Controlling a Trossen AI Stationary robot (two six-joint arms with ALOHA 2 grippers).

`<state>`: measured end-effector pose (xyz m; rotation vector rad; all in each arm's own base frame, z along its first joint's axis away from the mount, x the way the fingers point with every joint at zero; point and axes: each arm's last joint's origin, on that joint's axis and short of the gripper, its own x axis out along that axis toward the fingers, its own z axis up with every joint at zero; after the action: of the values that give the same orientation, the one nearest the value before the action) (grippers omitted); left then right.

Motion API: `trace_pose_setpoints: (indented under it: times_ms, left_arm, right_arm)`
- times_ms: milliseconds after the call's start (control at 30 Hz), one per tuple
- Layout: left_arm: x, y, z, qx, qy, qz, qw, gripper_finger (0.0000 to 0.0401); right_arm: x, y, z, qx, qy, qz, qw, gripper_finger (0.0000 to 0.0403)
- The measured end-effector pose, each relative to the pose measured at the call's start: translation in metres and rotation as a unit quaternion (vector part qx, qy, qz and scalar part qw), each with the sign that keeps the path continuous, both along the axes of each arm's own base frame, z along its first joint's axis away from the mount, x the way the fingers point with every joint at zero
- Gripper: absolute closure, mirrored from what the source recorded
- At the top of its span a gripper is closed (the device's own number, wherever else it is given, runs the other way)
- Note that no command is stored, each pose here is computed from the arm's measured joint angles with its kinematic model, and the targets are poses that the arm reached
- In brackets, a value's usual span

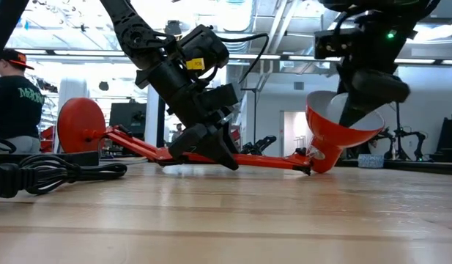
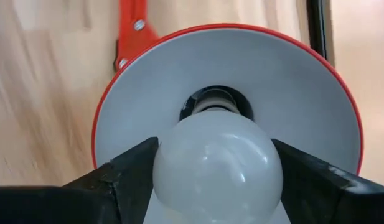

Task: Screw lightbulb
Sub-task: Insert the lightbulb in the lamp

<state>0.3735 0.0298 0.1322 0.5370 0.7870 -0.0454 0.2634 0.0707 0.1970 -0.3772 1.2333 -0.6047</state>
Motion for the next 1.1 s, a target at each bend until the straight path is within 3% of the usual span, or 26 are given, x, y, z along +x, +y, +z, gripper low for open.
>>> trace_pose_setpoints:
  times_ms: [233,500,633,933,1100]
  left_arm:
    - [0.000,0.000,0.000,0.000,0.000,0.000,1.000,0.0319]
    - [-0.001,0.000,-0.001,0.000,0.003,0.000,1.000,0.0319]
    - [-0.001,0.000,-0.001,-0.001,0.002,0.000,1.000,0.0319]
    - [0.000,0.000,0.000,-0.002,0.001,0.002,1.000,0.0319]
    - [0.000,0.000,0.000,-0.003,0.000,0.002,1.000,0.0319]
  right_arm:
    - [0.001,0.000,0.000,0.039,-0.119,-0.139,0.982,0.0109]
    - [0.004,0.001,0.000,0.083,-0.237,-0.267,0.930,0.0100]
    - [0.004,0.002,0.000,0.093,-0.260,-0.298,0.914,0.0084]
    - [0.004,0.002,0.013,0.083,-0.231,-0.291,0.925,0.0034]
    - [0.006,0.007,0.038,0.060,-0.170,-0.221,0.958,0.0030]
